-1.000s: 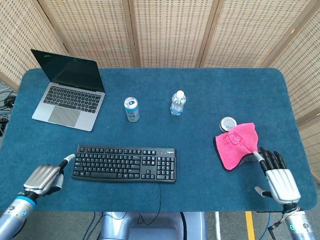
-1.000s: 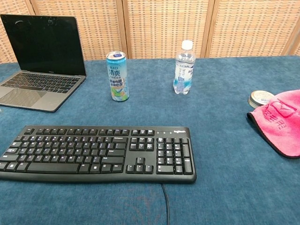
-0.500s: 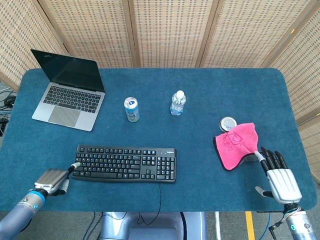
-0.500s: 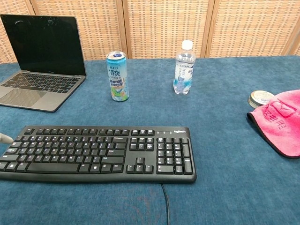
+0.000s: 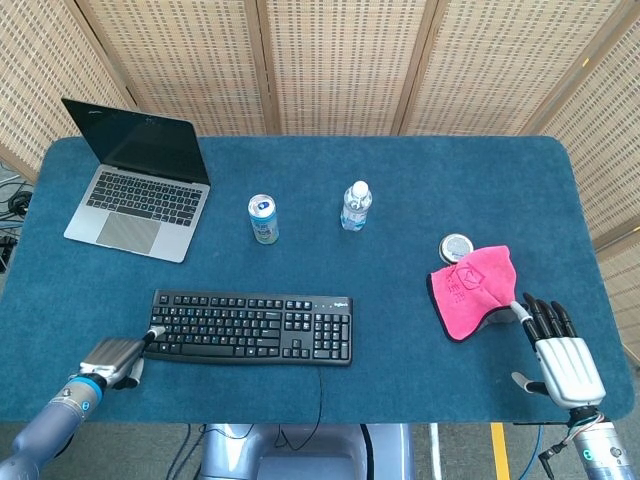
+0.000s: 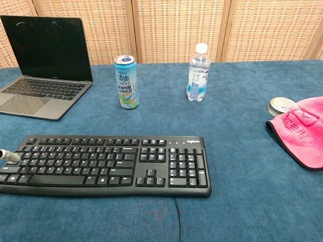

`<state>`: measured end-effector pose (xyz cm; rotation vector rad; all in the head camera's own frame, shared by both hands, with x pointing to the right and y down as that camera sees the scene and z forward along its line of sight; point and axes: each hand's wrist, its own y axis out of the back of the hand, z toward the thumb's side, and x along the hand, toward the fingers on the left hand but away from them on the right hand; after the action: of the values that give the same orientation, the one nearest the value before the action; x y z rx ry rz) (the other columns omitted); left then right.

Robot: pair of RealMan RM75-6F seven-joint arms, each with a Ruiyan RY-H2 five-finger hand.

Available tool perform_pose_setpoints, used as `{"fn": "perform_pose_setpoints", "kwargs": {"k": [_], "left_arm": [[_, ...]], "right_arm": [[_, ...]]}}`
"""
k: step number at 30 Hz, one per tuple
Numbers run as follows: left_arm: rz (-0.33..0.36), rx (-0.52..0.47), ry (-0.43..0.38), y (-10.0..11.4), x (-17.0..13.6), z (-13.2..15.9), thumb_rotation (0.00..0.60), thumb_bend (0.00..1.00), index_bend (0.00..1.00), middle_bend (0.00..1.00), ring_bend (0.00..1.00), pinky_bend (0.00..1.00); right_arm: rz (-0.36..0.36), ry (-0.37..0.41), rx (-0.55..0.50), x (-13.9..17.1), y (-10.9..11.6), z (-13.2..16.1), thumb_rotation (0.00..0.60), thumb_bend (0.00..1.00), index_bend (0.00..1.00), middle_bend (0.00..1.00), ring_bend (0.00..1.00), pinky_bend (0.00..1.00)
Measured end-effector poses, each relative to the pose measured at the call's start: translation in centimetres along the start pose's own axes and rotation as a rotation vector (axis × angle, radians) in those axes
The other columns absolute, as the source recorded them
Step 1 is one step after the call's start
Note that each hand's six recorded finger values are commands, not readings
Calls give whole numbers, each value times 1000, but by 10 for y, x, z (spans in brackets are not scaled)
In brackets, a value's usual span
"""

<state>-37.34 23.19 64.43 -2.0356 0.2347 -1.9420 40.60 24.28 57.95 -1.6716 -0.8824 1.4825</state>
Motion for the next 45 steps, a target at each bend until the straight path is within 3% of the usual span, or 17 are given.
{"fn": "perform_pose_setpoints", "kwargs": {"k": [45], "left_arm": [[-17,8,17,-3,11,5,600,813,0,678,635,429]], "right_arm": [[-7,1,-3,0,1,0,600,20,0,0,0,0]]}}
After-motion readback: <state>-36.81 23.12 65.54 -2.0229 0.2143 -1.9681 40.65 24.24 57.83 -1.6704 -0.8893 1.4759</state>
